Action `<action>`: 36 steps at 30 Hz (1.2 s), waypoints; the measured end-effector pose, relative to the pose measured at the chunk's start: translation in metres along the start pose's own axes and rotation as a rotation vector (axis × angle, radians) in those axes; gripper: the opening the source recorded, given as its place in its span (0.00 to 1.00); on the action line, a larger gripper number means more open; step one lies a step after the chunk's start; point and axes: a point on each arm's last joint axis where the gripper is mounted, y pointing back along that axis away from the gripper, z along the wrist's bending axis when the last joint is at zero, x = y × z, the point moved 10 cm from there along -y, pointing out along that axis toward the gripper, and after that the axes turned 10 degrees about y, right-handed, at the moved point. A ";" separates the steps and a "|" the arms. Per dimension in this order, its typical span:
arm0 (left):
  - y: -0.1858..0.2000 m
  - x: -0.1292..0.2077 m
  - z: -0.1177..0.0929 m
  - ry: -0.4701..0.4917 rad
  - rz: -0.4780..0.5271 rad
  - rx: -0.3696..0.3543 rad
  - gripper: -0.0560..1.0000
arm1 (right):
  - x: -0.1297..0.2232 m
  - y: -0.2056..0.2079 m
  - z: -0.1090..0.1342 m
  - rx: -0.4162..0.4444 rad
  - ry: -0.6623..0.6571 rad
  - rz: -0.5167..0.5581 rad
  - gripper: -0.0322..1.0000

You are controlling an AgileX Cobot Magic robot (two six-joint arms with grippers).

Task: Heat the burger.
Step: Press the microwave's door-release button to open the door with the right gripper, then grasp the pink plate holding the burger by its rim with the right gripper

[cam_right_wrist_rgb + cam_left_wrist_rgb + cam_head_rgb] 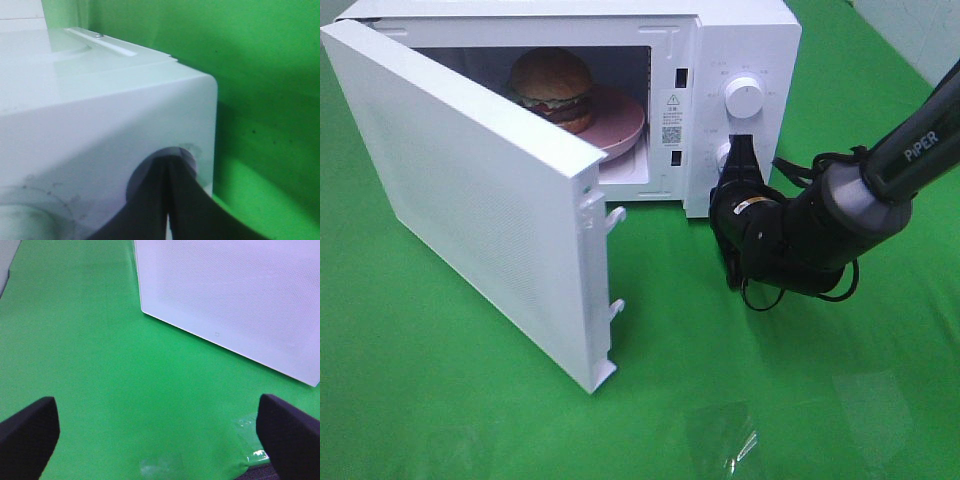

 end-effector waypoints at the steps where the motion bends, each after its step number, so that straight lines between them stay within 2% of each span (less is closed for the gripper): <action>1: 0.000 0.000 0.000 0.000 0.000 0.000 0.99 | 0.000 0.000 0.000 0.000 0.000 0.001 0.03; 21: 0.000 0.000 0.000 0.000 0.000 0.000 0.99 | 0.004 0.016 0.006 -0.009 0.030 0.054 0.03; 24: 0.000 0.000 0.000 0.000 0.000 0.000 0.99 | 0.013 0.026 0.017 -0.041 0.052 0.095 0.03; 25: 0.000 0.000 0.000 0.000 0.000 0.000 0.99 | 0.021 0.033 0.031 -0.081 0.079 0.136 0.03; 28: 0.000 0.000 0.000 0.000 0.000 0.000 0.99 | 0.023 0.039 0.039 -0.100 0.093 0.158 0.03; 33: 0.000 0.000 0.000 0.000 0.000 0.000 0.99 | 0.028 0.051 0.031 -0.032 0.131 0.221 0.03; 34: 0.000 0.000 0.000 0.000 0.000 0.000 0.99 | 0.030 0.057 0.026 0.008 0.177 0.249 0.03; 35: 0.000 0.000 0.000 0.000 0.000 0.000 0.99 | 0.030 0.057 0.026 0.008 0.177 0.249 0.03; 36: 0.000 0.000 0.000 0.000 0.000 0.000 0.99 | 0.032 0.062 0.023 0.039 0.241 0.278 0.03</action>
